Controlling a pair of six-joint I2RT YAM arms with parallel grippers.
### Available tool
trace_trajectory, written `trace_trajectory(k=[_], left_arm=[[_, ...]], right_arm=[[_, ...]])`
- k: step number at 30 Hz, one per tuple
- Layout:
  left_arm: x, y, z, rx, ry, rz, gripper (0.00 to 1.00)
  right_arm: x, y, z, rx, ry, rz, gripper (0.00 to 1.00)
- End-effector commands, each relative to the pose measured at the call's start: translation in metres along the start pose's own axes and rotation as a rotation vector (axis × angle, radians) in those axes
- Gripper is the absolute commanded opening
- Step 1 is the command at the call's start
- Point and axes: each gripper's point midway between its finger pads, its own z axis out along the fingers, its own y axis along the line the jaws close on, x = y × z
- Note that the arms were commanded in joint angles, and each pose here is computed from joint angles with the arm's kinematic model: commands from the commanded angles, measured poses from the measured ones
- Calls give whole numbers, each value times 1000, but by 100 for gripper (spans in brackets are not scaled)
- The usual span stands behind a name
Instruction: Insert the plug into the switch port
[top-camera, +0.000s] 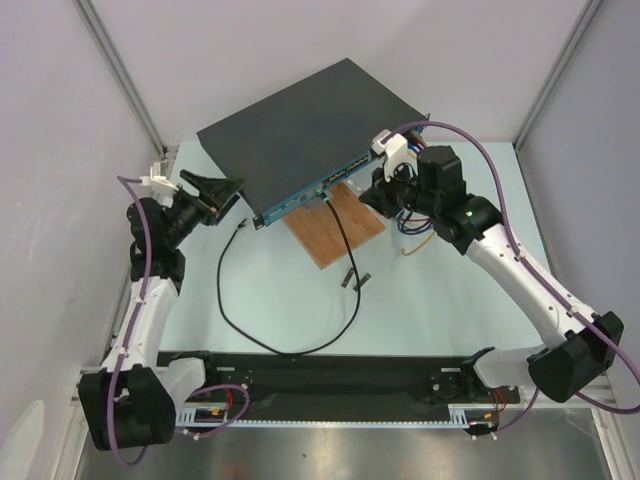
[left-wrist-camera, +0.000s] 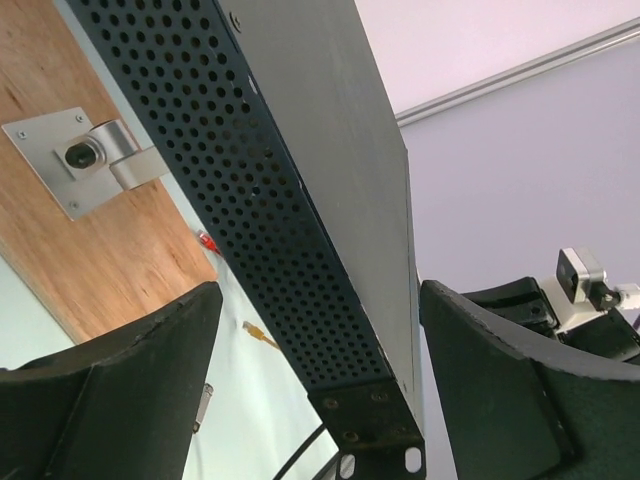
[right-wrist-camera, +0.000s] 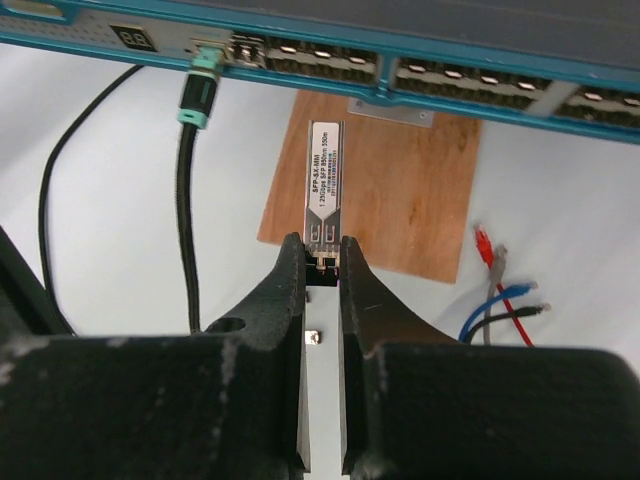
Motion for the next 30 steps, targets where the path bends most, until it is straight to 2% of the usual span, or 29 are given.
trace_trajectory(k=[1,5,8,14,15,17,18,24,25,30], left_arm=[[-1,-15,7,48,-26,24,86],[7,-12,13,44,-17,-15,84],[9,-10,15,40,-15,-31,77],[11,-13,15,40,-8,-35,48],[11,-13,15,41,-7,-35,38],[13,-14,14,44,-1,-35,30],[13,-14,13,42,0,-36,23],[17,-11,13,33,6,-46,3],[17,-12,13,36,4,-44,0],[18,-12,13,33,7,-45,0]], right_arm=[[-23,11,5,-34,-78,-16,0],[-26,21,10,-54,-82,-28,0],[-26,24,13,-53,-80,-42,0],[-24,26,17,-38,-67,-37,0],[-23,24,20,-25,-59,-28,0],[-26,22,19,-10,-56,-16,0],[-25,18,21,13,-47,-6,0],[-25,13,20,53,-23,30,0],[-25,13,20,56,-26,32,0],[-30,11,23,69,-41,25,0]])
